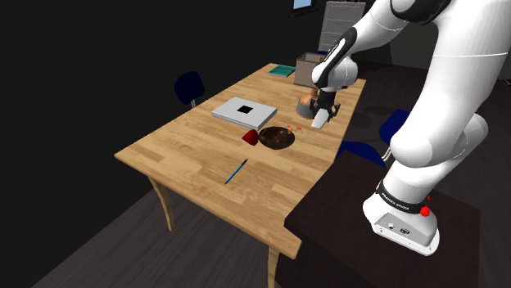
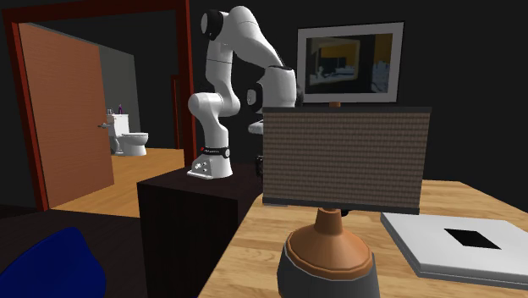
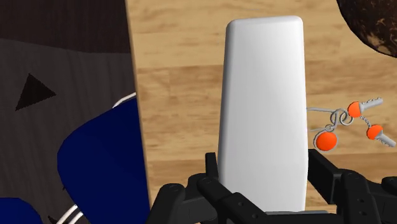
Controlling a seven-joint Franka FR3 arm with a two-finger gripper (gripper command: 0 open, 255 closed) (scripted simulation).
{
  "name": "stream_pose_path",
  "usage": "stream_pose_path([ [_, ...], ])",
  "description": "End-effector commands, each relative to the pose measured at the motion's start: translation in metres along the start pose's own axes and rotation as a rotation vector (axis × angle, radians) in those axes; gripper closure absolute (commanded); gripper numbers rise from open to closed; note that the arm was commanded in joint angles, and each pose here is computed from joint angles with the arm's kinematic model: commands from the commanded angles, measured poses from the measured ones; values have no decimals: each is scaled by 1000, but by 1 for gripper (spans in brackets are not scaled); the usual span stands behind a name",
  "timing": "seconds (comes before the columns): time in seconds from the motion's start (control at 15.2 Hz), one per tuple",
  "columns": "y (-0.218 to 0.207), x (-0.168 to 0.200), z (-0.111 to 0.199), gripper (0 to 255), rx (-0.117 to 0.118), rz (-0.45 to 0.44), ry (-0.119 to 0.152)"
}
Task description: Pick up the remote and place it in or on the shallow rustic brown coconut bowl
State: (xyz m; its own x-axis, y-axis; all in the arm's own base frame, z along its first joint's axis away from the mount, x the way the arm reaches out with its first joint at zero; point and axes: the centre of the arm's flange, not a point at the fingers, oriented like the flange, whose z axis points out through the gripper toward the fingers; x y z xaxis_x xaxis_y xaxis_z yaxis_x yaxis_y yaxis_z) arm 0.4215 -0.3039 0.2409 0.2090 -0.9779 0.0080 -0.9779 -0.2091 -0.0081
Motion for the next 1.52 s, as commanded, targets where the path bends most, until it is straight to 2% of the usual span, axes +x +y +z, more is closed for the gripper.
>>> stream_pose_path([
  [0.0, -13, -15, -3, 255, 0, 0, 0],
  [1.12, -176, -168, -5, 255, 0, 0, 0],
  [1.45, -175, -168, 21, 255, 0, 0, 0],
])
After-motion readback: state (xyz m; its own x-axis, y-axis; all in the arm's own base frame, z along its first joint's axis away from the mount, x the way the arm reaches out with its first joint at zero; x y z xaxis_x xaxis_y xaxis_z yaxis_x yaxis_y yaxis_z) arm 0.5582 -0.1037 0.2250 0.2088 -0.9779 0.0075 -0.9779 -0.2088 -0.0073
